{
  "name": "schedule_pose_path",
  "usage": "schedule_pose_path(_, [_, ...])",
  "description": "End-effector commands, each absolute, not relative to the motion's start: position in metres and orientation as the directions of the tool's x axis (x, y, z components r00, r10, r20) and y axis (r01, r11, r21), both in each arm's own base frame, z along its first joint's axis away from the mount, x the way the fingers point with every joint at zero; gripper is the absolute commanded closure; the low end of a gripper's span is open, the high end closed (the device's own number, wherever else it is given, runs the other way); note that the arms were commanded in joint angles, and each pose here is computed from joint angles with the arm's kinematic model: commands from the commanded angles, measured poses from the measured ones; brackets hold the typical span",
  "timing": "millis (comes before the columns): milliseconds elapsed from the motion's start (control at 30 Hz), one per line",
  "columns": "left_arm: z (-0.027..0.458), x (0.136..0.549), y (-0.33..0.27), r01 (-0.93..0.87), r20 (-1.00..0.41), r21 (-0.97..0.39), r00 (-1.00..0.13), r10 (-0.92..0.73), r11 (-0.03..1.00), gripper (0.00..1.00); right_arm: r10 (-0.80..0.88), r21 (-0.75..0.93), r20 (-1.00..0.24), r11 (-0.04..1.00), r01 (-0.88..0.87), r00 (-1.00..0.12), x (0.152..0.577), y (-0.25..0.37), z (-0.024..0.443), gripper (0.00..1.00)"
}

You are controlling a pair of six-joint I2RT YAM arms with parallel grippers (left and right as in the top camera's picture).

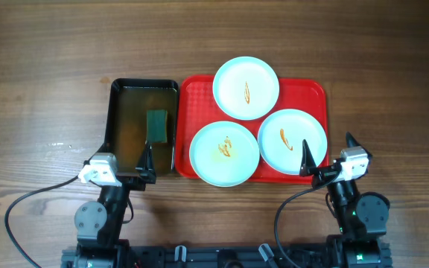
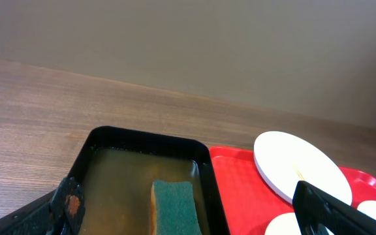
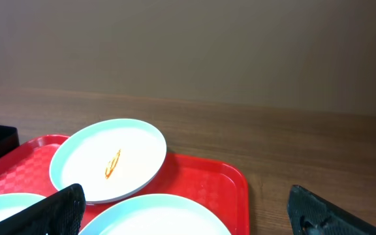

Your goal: Clean dirty plates on tray and stack at the side

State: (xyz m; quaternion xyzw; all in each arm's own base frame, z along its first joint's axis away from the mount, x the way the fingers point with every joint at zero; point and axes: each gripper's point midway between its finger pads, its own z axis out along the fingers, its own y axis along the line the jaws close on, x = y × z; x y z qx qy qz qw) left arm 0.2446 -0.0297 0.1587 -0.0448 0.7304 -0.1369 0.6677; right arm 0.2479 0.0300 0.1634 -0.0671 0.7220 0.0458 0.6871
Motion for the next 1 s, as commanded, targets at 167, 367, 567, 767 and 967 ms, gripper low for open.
schedule_pose_path(167, [0.157, 0.244, -0.03, 0.123, -0.968, -0.242, -0.105, -0.23, 0.963, 0.0, -0.05, -0.042, -0.998, 0.985, -0.168, -0.046, 0.248, 0.031, 0.163, 0.01])
schedule_pose_path(367, [0.157, 0.244, -0.03, 0.122, -0.967, -0.242, -0.105, -0.23, 0.962, 0.0, -0.023, -0.014, -0.999, 0.982, -0.187, -0.046, 0.247, 0.034, 0.164, 0.01])
schedule_pose_path(567, [0.152, 0.244, -0.017, 0.012, -0.928, -0.333, -0.18, -0.325, 0.943, 0.0, 0.04, 0.064, -0.99, 0.982, -0.178, -0.138, 0.241, 0.034, 0.181, 0.01])
schedule_pose_path(767, [0.162, 0.246, -0.018, -0.075, -0.846, -0.309, -0.434, -0.31, 0.948, 0.0, 0.1, 0.183, -0.915, 0.966, -0.181, -0.39, 0.248, 0.044, 0.199, 0.01])
schedule_pose_path(967, [0.168, 0.264, -0.032, -0.132, -0.615, -0.287, -0.734, -0.288, 0.949, 0.0, 0.078, 0.216, -0.725, 0.969, -0.119, -0.685, 0.265, 0.045, 0.214, 0.01])
